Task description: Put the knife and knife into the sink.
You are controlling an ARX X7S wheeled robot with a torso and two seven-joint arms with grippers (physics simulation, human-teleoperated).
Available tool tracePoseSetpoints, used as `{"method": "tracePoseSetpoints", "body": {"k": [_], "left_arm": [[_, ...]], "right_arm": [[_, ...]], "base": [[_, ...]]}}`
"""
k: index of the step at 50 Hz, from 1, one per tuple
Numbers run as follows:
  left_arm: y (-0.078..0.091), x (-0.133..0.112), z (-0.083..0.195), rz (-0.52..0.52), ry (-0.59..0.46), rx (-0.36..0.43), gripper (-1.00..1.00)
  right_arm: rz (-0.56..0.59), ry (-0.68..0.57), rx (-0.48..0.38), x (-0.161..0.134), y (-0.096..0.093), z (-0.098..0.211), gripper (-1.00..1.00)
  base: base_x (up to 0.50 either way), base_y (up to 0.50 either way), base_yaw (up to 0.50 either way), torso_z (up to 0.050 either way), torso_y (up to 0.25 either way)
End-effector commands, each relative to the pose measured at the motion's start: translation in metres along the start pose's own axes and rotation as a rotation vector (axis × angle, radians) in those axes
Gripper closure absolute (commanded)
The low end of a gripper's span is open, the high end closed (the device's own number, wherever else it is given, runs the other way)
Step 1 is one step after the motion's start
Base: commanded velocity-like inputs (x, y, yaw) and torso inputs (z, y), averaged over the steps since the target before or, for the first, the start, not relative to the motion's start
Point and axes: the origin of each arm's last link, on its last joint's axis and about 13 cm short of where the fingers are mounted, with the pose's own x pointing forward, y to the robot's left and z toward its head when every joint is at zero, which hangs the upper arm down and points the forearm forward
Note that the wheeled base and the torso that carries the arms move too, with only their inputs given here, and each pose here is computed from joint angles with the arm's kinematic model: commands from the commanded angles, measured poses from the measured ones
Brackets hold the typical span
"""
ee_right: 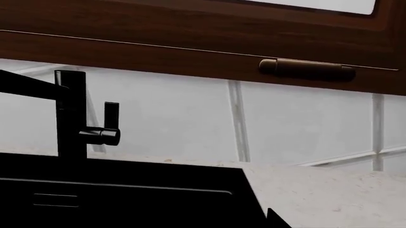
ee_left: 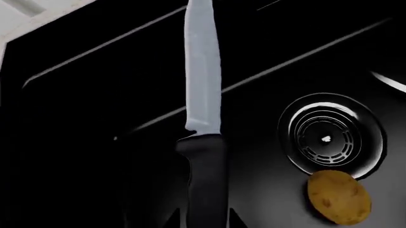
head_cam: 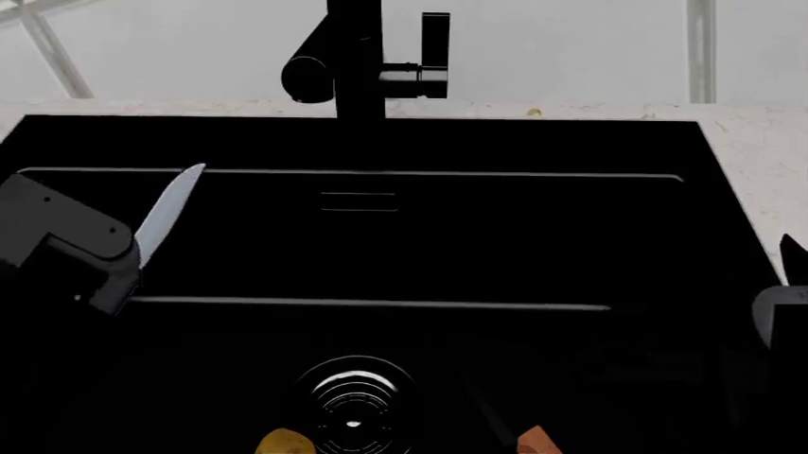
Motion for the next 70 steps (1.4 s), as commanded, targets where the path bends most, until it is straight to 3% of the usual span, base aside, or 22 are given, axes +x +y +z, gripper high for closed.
{"method": "tracePoseSetpoints", "body": {"k": [1, 4, 5, 17, 39, 40, 53, 61, 70], "left_arm": [[-0.006, 0.034, -0.026, -0.058, 0.139, -0.007, 1.00], [-0.007, 0.042, -0.033, -0.062, 0.167, -0.019, 1.00], [-0.020, 0.059, -0.060, -0.133, 0.294, -0.010, 1.00], [-0.029, 0.071, -0.084, -0.159, 0.395, 0.031, 1.00], [-0.031, 0.076, -0.090, -0.173, 0.442, 0.055, 1.00], [-0.030, 0.076, -0.089, -0.166, 0.442, 0.055, -1.00], [-0.021, 0.069, -0.077, -0.114, 0.391, 0.042, -1.00], [-0.010, 0.055, -0.058, -0.075, 0.303, 0.025, -1.00], [0.014, 0.010, -0.012, 0.007, 0.041, -0.038, -1.00]], "right_arm": [[0.004, -0.002, 0.003, 0.000, 0.001, 0.000, -1.00], [0.002, 0.001, 0.005, 0.000, 0.001, -0.001, -1.00], [0.003, 0.001, 0.006, 0.000, 0.001, -0.001, -1.00], [-0.003, -0.003, 0.013, -0.003, -0.001, -0.002, -1.00], [-0.007, -0.006, 0.016, -0.004, -0.002, -0.001, -1.00], [-0.007, -0.006, 0.017, -0.004, -0.002, -0.001, -1.00], [-0.002, -0.006, 0.020, -0.003, -0.001, -0.002, -1.00], [0.001, -0.007, 0.023, -0.002, 0.000, -0.003, -1.00], [-0.004, -0.009, 0.022, -0.003, -0.002, -0.002, -1.00]], "base": [[0.00, 0.00, 0.00, 0.000, 0.000], [0.00, 0.00, 0.00, 0.000, 0.000], [0.00, 0.00, 0.00, 0.000, 0.000], [0.00, 0.00, 0.00, 0.000, 0.000], [0.00, 0.00, 0.00, -0.002, 0.000], [0.00, 0.00, 0.00, 0.000, 0.000], [0.00, 0.00, 0.00, -0.002, 0.000], [0.00, 0.00, 0.00, 0.000, 0.000], [0.00, 0.00, 0.00, 0.000, 0.000]]}}
